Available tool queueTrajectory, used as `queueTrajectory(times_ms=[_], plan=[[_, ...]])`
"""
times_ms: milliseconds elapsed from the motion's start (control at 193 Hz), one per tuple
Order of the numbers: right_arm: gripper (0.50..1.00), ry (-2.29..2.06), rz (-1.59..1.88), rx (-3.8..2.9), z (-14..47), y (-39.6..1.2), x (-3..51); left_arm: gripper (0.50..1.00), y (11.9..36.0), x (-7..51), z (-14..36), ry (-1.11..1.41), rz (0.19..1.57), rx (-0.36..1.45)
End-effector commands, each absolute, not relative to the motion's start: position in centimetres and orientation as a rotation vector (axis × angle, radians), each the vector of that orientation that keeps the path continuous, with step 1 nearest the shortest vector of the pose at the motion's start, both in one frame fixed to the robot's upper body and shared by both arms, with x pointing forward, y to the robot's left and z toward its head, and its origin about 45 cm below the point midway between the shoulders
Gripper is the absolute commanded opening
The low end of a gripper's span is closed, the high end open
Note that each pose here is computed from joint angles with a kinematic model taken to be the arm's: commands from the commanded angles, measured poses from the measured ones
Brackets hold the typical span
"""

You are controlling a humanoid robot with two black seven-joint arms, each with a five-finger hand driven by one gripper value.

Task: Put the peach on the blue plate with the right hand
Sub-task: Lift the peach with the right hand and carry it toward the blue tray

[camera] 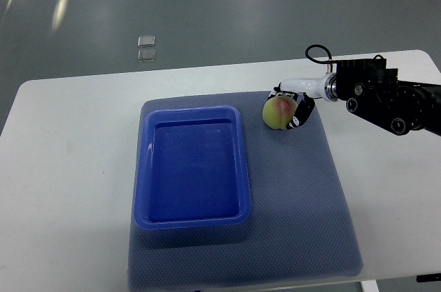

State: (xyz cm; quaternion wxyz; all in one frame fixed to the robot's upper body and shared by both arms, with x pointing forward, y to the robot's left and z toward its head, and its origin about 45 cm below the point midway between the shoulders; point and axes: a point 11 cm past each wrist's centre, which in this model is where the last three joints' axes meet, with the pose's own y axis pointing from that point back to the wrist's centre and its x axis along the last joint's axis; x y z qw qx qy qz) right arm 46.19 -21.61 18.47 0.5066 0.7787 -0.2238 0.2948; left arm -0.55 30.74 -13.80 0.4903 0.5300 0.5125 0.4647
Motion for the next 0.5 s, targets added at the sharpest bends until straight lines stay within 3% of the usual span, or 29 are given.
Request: queueTrajectory(times_ms=[0, 5, 62, 239, 244, 265, 348, 353, 369, 493], plan=[[0.584, -0.54, 0.712, 1.882, 18.5, -21.4, 46.2, 1.0, 30.7, -0.6, -13.8, 1.245, 1.127, 1.286], [0.536, -0.53, 0.708, 1.893, 19.0, -21.1, 46.3, 1.0, 30.7, -0.6, -13.8, 1.243, 1.127, 1.288], [0.511, -0.537, 0.721, 1.9, 20.2, -21.1, 46.7, 1.0, 30.7, -0.6, -13.8, 1.245, 1.129, 1.286], [0.511, -0.522, 0.79, 1.913, 26.3, -21.3, 47.8, 1.0, 30.7, -0.6, -13.8, 1.243, 1.127, 1.288], [0.511, -0.519, 0.815, 1.933, 29.4, -21.4, 48.0, 1.0, 30.7, -0.6, -13.8, 1.243, 1.127, 1.288], [0.511, -0.522, 0.829, 1.947, 30.9, -21.2, 48.0, 1.0, 30.7, -0.6, -13.8, 1.244, 1.126, 1.287], [0.513, -0.531, 0.839, 1.968, 32.9, -21.3, 48.0, 1.0, 30.7, -0.6, -13.8, 1.245, 1.127, 1.286], [0.517, -0.541, 0.849, 1.998, 35.9, -21.7, 47.6, 1.0, 30.7, -0.6, -13.8, 1.245, 1.127, 1.286], [0.521, -0.536, 0.851, 2.012, 37.2, -21.9, 47.3, 1.0, 30.7, -0.6, -13.8, 1.245, 1.127, 1.286], [0.525, -0.509, 0.879, 2.061, 41.7, -22.5, 45.4, 1.0, 30.6, -0.6, -13.8, 1.244, 1.124, 1.287]])
